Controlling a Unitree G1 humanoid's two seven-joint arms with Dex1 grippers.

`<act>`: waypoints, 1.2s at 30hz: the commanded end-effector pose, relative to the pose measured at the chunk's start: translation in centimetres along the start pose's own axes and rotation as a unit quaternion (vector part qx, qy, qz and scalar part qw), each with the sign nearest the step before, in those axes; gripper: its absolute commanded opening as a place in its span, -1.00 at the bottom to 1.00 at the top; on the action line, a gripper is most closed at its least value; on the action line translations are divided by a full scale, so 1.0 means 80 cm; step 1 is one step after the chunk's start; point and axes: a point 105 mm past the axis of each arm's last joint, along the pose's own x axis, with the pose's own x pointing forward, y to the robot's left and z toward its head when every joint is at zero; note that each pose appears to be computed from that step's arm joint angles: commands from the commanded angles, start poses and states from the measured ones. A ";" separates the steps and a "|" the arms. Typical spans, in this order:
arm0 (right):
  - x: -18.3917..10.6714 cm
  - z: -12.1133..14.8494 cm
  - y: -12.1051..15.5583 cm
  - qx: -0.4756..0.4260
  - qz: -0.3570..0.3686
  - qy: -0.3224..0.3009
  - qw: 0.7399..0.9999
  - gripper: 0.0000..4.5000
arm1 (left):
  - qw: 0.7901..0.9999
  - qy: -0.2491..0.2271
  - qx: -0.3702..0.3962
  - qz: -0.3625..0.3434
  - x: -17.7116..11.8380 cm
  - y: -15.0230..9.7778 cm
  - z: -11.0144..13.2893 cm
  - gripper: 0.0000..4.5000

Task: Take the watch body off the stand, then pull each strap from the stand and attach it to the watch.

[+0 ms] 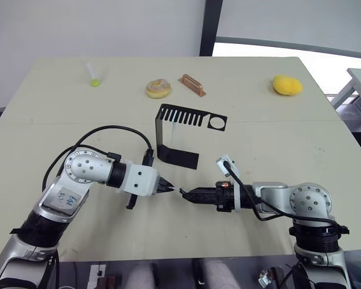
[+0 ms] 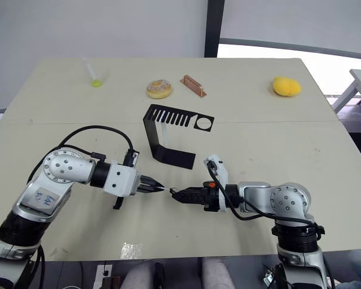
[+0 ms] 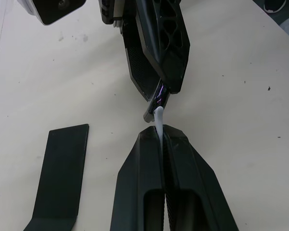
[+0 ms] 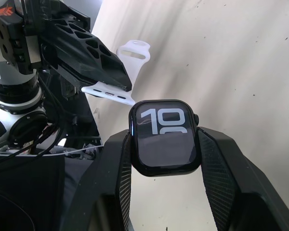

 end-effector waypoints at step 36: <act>0.001 0.005 0.015 -0.021 0.015 -0.013 1.000 -0.33 | 1.000 -0.012 0.026 -0.012 0.020 0.003 0.014 -1.00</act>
